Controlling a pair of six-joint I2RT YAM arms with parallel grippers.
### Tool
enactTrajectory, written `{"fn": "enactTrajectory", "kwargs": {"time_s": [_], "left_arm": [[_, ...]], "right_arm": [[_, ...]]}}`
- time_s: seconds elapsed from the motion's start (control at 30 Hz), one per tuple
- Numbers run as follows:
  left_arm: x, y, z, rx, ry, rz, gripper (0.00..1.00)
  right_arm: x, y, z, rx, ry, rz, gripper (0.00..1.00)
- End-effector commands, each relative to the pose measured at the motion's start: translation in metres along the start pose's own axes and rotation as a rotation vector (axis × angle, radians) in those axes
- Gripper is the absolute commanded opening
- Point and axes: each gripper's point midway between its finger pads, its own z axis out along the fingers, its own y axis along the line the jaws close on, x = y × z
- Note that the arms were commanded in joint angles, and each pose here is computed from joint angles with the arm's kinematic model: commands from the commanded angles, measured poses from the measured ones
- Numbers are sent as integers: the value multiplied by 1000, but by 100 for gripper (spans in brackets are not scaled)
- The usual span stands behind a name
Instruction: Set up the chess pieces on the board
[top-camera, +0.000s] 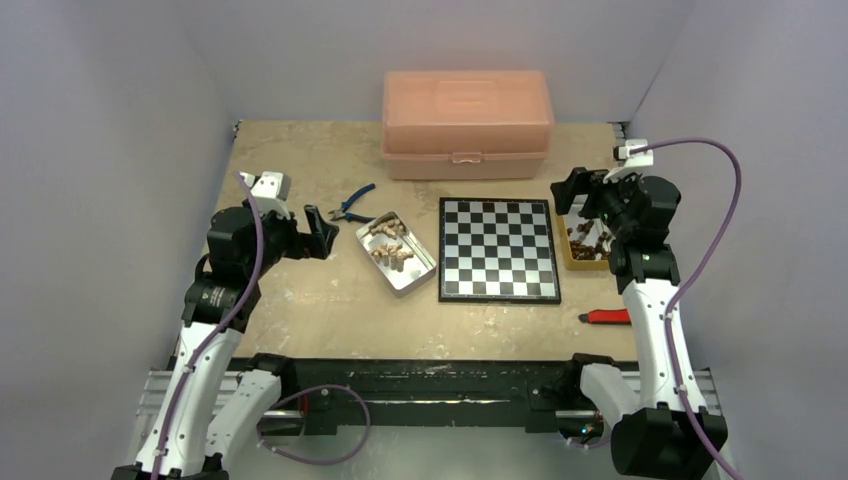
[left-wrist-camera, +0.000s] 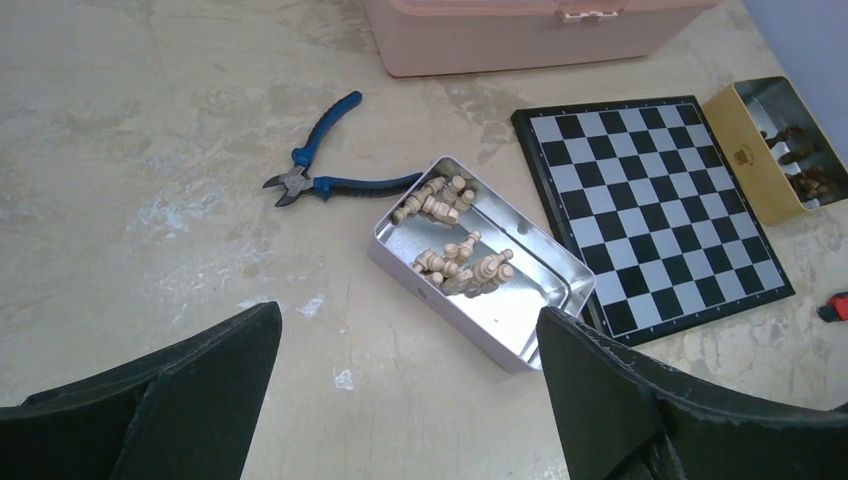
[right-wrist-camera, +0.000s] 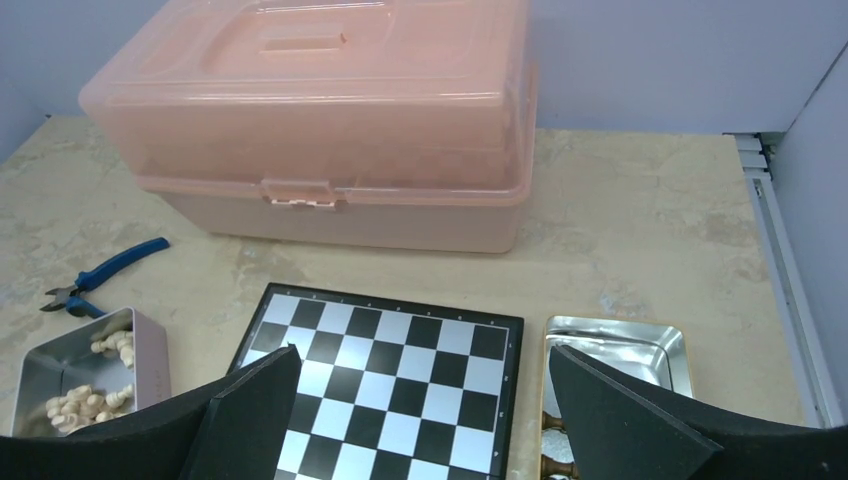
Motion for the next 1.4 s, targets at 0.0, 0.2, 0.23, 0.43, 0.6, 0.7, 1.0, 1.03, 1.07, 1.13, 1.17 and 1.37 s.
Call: {"fn": "enactTrajectory", "kwargs": {"time_s": [0.0, 0.2, 0.23, 0.43, 0.6, 0.7, 1.0, 1.03, 1.07, 1.13, 1.17, 1.37], "left_arm": [[-7, -16, -1, 90, -20, 23, 100], [-6, -23, 1, 134, -10, 19, 100], [-5, -24, 1, 137, -7, 18, 100], [2, -29, 11, 172, 36, -14, 100], [11, -33, 22, 201, 113, -67, 96], [20, -34, 28, 187, 161, -63, 94], [50, -47, 47, 90, 367, 52, 80], [50, -50, 48, 77, 385, 78, 78], [53, -52, 51, 59, 409, 101, 76], [56, -57, 57, 36, 456, 150, 70], [58, -58, 60, 15, 476, 173, 68], [68, -70, 86, -20, 519, 226, 49]], "right_arm": [[-14, -1, -1, 10, -57, -4, 99], [-12, 0, -1, 2, -54, 9, 99], [-12, 0, -1, 2, -55, 8, 99], [-1, 18, -7, -135, -47, -150, 99], [21, 49, -16, -356, -21, -284, 99], [38, 70, -23, -543, 14, -380, 99], [65, 70, -21, -621, 148, -396, 99], [66, 70, -22, -628, 152, -394, 99], [67, 72, -23, -642, 153, -397, 99], [68, 75, -25, -669, 147, -406, 99], [69, 77, -27, -680, 142, -412, 99], [73, 86, -38, -745, 101, -478, 99]]}}
